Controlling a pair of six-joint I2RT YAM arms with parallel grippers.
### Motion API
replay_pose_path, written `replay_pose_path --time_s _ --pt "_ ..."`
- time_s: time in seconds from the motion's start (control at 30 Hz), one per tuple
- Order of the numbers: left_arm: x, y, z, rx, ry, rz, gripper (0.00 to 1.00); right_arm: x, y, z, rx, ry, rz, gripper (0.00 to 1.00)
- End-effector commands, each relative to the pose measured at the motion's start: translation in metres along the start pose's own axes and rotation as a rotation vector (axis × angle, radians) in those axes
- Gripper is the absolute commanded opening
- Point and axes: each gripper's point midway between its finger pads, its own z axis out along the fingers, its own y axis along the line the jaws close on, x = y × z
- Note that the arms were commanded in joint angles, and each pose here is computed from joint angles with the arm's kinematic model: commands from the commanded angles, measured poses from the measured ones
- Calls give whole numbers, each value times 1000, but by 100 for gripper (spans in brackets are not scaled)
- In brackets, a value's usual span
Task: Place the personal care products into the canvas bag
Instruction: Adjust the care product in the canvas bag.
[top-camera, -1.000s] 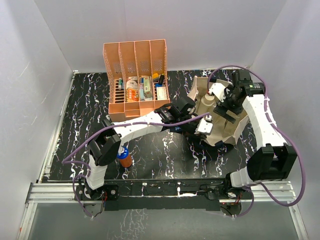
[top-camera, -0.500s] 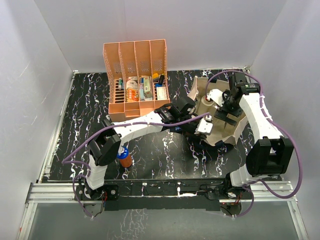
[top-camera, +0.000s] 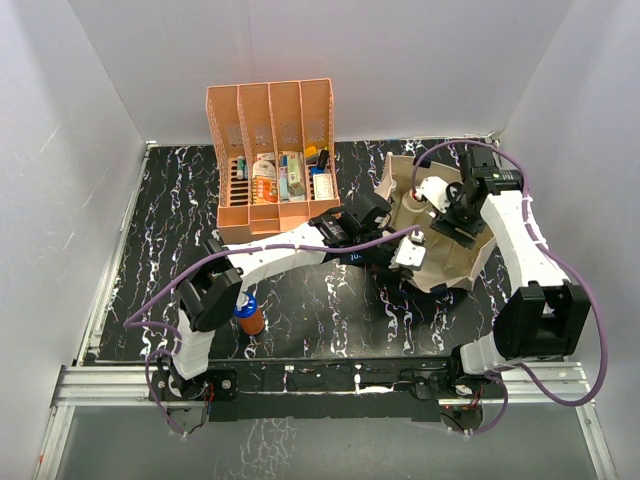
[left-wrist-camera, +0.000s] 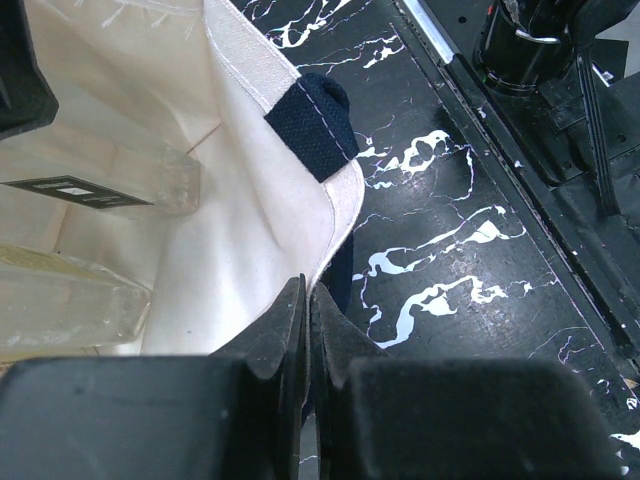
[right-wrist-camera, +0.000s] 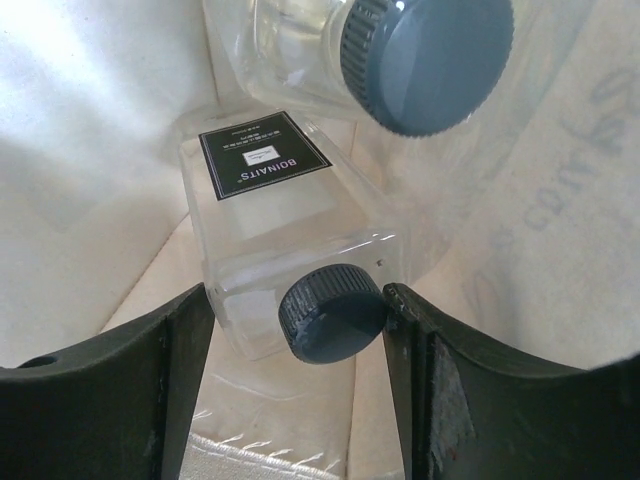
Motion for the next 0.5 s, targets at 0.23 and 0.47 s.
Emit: replay_pose_path --time_s 0.23,0.47 --pt "-36 -5 -7 20 -70 53 0 -2 -3 -16 151 -88 234 29" --pt "-36 -4 -7 20 -70 52 0 -7 -8 -15 185 -108 425 21"
